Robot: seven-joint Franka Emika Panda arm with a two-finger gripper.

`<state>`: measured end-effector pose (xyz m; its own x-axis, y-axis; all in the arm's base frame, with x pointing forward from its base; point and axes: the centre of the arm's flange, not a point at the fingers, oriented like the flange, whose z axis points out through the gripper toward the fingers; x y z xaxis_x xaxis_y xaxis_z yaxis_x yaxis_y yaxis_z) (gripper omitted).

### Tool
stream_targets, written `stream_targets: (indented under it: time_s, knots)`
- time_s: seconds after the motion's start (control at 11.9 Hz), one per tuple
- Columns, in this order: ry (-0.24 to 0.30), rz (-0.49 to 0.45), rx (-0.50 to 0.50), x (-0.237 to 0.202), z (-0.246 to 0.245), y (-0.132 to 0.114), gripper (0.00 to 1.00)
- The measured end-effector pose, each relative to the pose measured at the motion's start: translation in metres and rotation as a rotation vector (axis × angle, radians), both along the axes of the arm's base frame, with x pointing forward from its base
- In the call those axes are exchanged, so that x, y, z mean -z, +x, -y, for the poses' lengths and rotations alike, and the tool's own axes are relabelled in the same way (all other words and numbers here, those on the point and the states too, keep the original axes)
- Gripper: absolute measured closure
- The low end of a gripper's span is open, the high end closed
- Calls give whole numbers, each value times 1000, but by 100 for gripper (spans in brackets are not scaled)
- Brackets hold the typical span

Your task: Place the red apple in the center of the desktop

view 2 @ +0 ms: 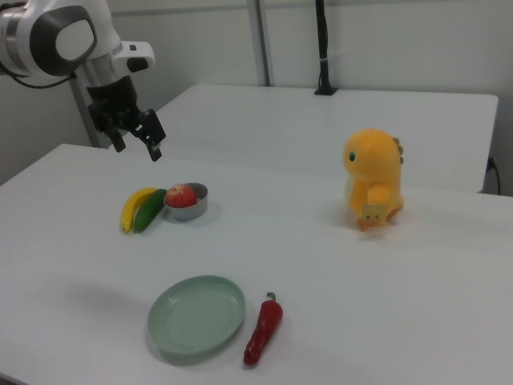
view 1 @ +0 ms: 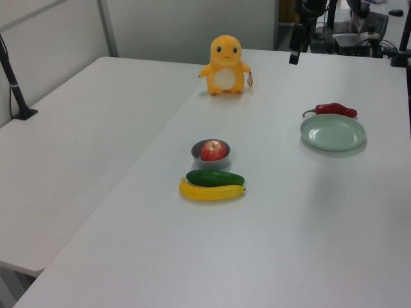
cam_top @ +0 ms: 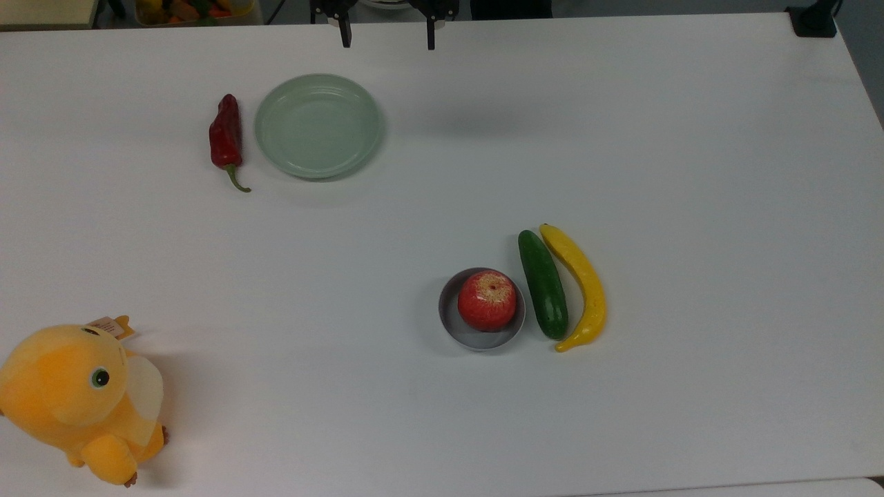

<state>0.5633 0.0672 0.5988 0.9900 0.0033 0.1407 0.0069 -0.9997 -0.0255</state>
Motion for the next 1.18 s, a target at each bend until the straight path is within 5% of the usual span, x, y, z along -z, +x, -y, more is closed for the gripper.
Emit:
stream_targets:
  time_s: [1.18]
  knots:
    - [-4,-23,-21,27,-15,14,0]
